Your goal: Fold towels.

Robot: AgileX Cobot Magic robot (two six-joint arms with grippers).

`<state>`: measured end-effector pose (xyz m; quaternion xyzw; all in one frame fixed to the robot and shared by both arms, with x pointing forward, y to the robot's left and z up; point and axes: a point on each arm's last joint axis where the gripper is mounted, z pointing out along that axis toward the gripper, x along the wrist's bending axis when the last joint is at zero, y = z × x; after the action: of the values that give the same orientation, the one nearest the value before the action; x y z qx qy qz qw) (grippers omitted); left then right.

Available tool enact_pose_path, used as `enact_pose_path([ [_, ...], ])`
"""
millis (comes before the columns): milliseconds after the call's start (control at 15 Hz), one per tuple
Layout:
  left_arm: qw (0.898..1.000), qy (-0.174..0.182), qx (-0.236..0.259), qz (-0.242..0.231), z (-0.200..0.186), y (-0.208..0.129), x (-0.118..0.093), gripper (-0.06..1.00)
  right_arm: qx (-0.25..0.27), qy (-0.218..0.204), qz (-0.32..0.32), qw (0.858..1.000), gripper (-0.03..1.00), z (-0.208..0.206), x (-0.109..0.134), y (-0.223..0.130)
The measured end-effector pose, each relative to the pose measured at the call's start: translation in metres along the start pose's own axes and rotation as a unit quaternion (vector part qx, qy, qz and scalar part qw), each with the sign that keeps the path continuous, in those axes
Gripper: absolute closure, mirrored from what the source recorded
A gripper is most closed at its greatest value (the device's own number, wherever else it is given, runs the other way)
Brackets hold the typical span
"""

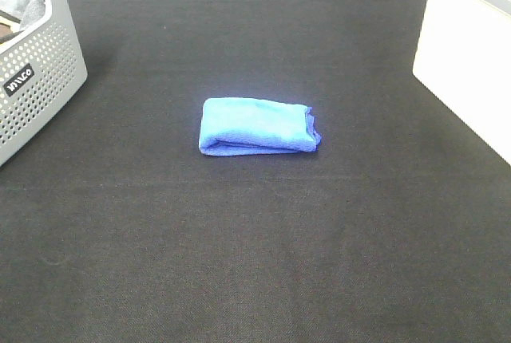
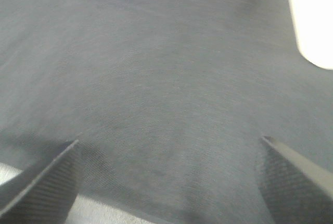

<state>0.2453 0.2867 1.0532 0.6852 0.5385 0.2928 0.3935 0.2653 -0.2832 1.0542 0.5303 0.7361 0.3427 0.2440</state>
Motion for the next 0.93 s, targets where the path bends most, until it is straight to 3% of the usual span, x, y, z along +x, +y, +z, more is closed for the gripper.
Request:
enact_pose_path([
  [133,1.000,0.025,-0.002,-0.015,0.000,0.000,0.000,0.17,-0.003,-0.027,0.023,0.999,0.12,0.000,-0.002,0.000],
  [267,0.999,0.031,-0.027,-0.012,-0.006,-0.003,-0.001,0.17,-0.037,-0.058,0.040,0.997,0.12,-0.008,-0.001,-0.006],
  [600,0.998,0.033,-0.045,-0.009,-0.011,-0.006,-0.002,0.17,-0.113,-0.071,0.029,0.991,0.12,-0.026,0.006,-0.020],
  [933,0.998,0.033,-0.045,-0.009,-0.011,-0.006,-0.002,0.17,-0.117,-0.081,0.036,0.989,0.12,-0.027,0.007,-0.021],
])
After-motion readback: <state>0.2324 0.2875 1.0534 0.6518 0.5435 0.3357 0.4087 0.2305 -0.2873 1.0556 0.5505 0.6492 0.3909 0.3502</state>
